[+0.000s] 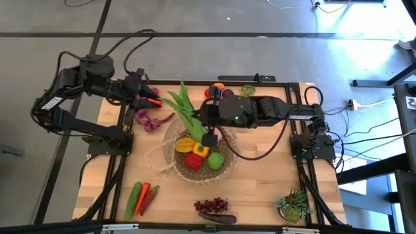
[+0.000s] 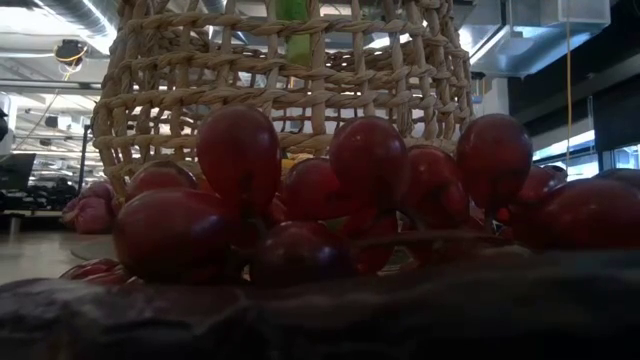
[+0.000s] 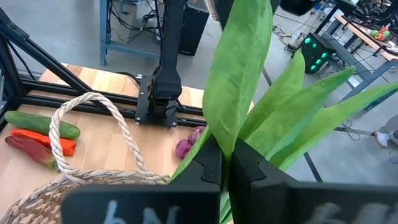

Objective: Build produce basket
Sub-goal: Put the green leaf lettuce into the brown basket

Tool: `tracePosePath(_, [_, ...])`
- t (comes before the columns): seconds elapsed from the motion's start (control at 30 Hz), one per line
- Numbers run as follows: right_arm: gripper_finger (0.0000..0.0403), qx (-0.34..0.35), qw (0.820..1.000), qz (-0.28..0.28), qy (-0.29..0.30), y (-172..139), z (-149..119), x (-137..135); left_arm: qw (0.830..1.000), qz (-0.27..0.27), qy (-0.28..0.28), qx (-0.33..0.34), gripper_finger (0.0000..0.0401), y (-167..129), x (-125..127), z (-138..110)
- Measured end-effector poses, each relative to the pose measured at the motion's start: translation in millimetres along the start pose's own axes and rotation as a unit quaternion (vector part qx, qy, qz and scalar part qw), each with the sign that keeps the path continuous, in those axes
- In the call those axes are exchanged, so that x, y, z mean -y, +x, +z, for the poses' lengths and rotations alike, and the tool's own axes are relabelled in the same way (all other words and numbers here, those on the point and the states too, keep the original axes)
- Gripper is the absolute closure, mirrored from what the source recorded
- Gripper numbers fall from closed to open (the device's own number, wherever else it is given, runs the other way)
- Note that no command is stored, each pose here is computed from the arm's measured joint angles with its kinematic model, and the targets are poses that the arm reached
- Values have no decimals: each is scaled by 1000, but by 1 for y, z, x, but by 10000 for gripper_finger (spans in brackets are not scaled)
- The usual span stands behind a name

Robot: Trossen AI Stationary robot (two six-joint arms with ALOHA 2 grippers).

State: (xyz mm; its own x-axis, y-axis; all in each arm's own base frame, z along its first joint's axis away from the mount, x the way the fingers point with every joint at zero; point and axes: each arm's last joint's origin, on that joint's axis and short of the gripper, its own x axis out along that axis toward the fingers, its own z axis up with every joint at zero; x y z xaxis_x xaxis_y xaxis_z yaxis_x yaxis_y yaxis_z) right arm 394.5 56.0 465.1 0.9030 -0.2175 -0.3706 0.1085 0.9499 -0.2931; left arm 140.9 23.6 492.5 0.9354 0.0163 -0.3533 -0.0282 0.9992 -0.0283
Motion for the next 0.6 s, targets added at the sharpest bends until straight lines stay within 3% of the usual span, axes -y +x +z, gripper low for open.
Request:
tracePosePath(0.1, [403,-1,1000,-3,1,0,0,1,1000,0,-8,-6,290,5,-1,0])
tracePosePath(0.3, [403,-9,999,-45,1,0,-1,4,994,-3,-107,-19,288,17,-2,1])
tracePosePath(0.6, [403,-12,998,-58,-2,0,-1,5,988,4,-151,-20,287,48,0,7])
